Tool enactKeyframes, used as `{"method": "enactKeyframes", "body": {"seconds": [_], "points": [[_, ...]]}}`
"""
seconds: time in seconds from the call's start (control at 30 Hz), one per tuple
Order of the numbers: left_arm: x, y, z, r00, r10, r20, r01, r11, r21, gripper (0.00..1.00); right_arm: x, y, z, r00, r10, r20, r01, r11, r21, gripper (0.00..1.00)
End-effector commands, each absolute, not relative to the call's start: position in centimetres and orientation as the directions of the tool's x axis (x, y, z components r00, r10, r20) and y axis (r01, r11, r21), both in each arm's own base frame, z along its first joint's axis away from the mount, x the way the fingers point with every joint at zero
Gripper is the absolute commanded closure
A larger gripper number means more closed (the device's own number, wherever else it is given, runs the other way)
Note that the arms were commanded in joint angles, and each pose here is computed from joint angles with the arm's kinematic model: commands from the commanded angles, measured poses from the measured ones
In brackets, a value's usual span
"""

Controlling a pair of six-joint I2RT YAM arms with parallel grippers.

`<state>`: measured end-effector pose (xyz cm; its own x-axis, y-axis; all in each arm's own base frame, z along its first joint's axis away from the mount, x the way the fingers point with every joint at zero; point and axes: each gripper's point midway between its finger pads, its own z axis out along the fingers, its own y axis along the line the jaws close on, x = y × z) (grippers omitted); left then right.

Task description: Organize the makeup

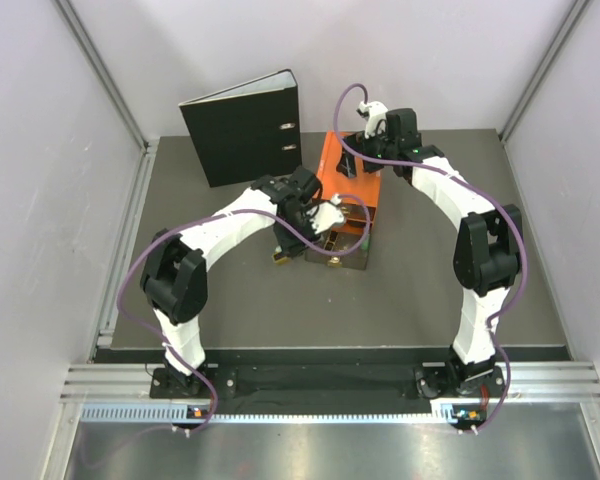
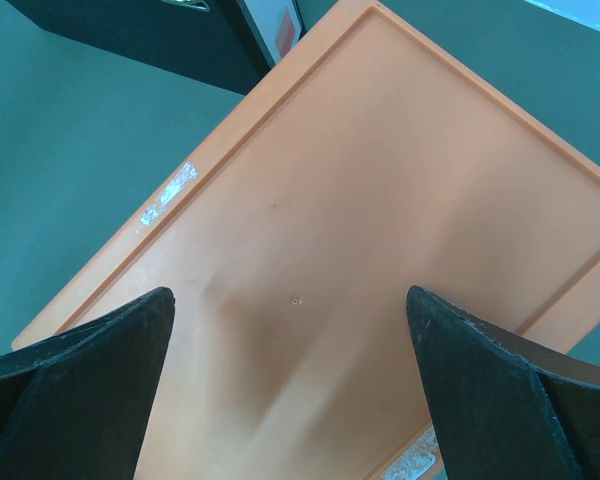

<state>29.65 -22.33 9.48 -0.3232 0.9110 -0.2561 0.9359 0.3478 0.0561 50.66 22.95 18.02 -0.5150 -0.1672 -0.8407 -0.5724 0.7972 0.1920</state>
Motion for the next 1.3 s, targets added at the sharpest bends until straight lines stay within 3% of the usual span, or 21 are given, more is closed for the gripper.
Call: {"method": "enactKeyframes", "body": {"seconds": [0.0, 0.23, 0.4, 0.9, 1.0, 1.03, 1.27], "points": [[31.5, -24.4, 15.1, -0.272, 0.878, -0.394, 0.934, 0.339, 0.110, 0.90, 46.5, 21.7, 9.4, -0.746, -0.217, -0.629, -0.490, 0.819, 0.299, 0.00], [33.2, -28.4, 18.8, -0.224, 0.799, -0.558, 0.940, 0.329, 0.094, 0.91, 46.5, 21.7, 9.3, -0.748, -0.216, -0.628, -0.488, 0.819, 0.300, 0.00], [34.2, -31.0, 18.9, -0.211, 0.761, -0.614, 0.948, 0.312, 0.061, 0.92, 46.5, 21.8, 9.2, -0.750, -0.218, -0.625, -0.490, 0.818, 0.302, 0.00], [34.4, -36.4, 13.7, -0.196, 0.761, -0.618, 0.973, 0.231, -0.025, 0.92, 46.5, 21.7, 9.2, -0.750, -0.215, -0.625, -0.488, 0.819, 0.303, 0.00], [34.6, -36.2, 13.0, -0.195, 0.769, -0.609, 0.971, 0.237, -0.011, 0.79, 46.3, 21.7, 9.2, -0.750, -0.217, -0.624, -0.489, 0.818, 0.304, 0.00], [34.7, -36.1, 12.6, -0.194, 0.776, -0.600, 0.971, 0.239, -0.006, 0.64, 46.3, 21.7, 9.4, -0.749, -0.218, -0.626, -0.491, 0.816, 0.305, 0.00], [35.6, -35.7, 11.9, -0.203, 0.784, -0.586, 0.962, 0.272, 0.031, 0.55, 46.3, 21.7, 9.5, -0.746, -0.218, -0.630, -0.493, 0.816, 0.301, 0.00]]}}
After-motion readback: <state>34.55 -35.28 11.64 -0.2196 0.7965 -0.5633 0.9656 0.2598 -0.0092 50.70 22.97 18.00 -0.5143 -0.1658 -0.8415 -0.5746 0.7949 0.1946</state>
